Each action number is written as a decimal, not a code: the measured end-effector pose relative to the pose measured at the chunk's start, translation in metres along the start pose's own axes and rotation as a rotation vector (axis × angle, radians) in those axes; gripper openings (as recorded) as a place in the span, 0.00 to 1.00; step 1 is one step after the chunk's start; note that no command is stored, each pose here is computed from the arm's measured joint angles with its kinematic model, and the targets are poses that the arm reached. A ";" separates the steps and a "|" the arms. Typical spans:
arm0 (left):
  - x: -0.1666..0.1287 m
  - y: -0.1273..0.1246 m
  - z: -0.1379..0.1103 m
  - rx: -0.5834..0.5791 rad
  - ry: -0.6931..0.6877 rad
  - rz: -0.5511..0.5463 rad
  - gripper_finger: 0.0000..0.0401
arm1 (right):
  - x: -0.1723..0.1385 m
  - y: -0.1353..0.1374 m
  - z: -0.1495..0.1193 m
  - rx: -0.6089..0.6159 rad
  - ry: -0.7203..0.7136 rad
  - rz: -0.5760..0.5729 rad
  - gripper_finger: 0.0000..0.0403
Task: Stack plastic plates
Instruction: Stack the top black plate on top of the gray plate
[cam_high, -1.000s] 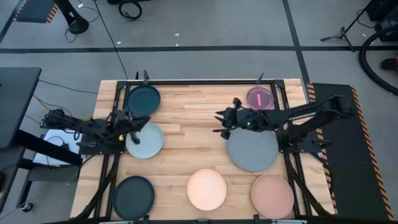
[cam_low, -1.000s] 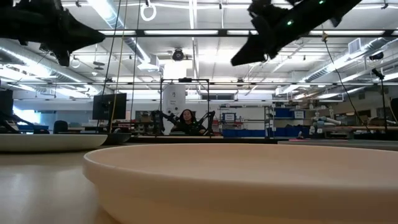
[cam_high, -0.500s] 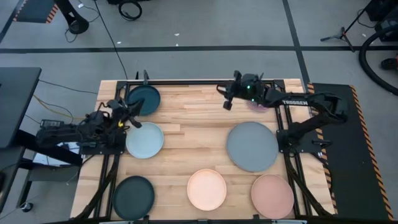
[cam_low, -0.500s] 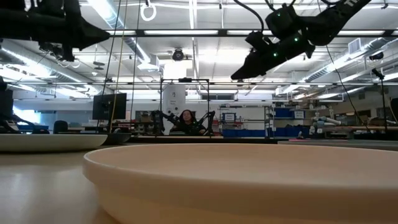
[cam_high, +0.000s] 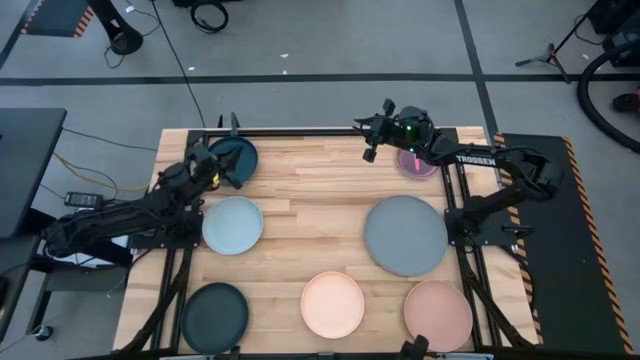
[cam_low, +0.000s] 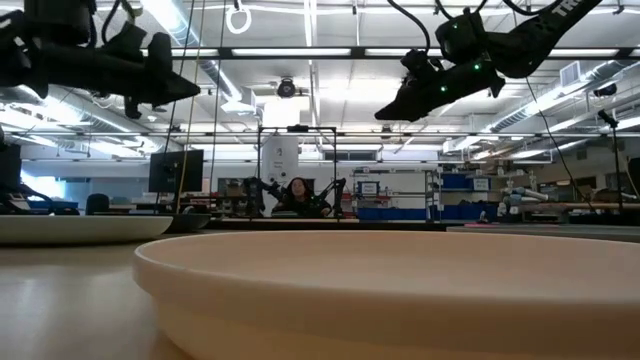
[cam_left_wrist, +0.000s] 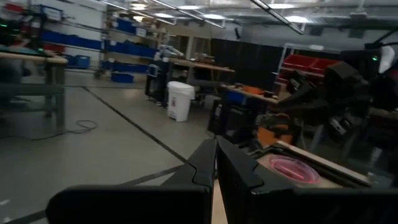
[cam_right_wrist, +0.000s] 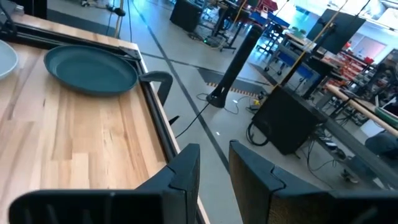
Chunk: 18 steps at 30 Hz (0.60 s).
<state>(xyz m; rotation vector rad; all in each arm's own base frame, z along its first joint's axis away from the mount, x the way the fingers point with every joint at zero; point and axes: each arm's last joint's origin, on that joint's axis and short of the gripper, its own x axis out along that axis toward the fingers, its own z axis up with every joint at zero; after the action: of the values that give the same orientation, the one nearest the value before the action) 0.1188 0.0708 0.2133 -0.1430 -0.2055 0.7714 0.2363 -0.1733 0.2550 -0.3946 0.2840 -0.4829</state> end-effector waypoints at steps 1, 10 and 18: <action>0.002 0.001 0.000 0.002 -0.001 -0.013 0.06 | 0.000 0.000 0.000 0.000 0.000 0.000 0.23; 0.013 0.006 -0.007 -0.006 0.031 -0.014 0.06 | 0.000 0.004 -0.006 0.005 0.061 0.046 0.23; 0.014 0.004 -0.009 -0.026 0.036 -0.021 0.06 | 0.000 0.006 -0.006 0.009 0.045 0.099 0.23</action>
<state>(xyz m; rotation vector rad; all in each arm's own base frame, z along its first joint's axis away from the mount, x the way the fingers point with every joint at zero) 0.1279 0.0831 0.2059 -0.1789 -0.1827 0.7446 0.2360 -0.1704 0.2469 -0.3600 0.3430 -0.3957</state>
